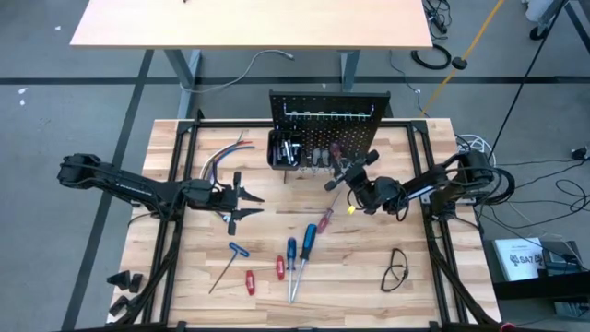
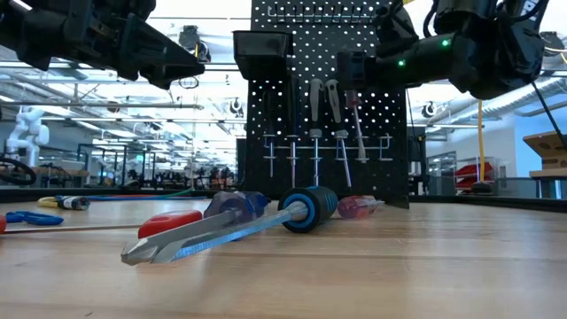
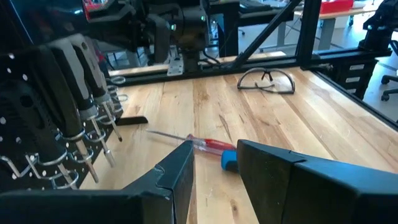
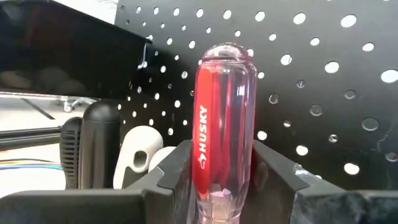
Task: Hang tools onto peg board
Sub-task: Hang the bottom red screwdriver on the peg board
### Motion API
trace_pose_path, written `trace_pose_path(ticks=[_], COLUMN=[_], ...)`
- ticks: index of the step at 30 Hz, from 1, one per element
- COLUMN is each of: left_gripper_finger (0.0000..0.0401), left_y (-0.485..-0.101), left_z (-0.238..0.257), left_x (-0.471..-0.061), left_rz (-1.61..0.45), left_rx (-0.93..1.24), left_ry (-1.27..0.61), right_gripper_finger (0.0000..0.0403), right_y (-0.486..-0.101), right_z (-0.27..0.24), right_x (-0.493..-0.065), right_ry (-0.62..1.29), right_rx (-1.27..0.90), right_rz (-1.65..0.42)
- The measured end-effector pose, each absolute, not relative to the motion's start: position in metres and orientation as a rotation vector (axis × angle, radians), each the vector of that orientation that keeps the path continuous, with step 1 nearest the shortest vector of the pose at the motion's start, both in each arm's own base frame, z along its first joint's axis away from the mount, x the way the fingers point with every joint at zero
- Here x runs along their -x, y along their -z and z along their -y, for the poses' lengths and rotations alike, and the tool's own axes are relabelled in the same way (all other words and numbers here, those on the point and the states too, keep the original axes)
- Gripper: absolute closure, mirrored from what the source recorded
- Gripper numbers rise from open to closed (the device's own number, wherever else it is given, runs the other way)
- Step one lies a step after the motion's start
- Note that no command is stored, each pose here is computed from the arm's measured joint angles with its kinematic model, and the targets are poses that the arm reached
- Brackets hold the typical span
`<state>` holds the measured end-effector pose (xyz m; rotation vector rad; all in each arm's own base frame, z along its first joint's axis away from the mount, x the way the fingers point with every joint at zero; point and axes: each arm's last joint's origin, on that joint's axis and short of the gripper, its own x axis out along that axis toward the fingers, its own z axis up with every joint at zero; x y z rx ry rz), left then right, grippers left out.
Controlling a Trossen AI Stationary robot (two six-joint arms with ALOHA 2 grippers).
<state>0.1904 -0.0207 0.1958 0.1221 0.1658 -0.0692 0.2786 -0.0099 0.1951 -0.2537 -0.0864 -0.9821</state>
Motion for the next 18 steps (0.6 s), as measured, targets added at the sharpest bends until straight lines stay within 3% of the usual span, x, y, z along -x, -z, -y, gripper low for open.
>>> trace_pose_path(ticks=[18], left_gripper_finger=[0.0271], left_y=[-0.195], left_z=[0.021], left_x=[-0.190], left_rz=[-0.179], left_rx=[-0.075], left_ry=[0.066], right_gripper_finger=[0.0275], right_y=[-0.194], right_z=[-0.009], right_x=[-0.277], right_ry=[0.989], right_rx=[0.330], right_rz=[0.004])
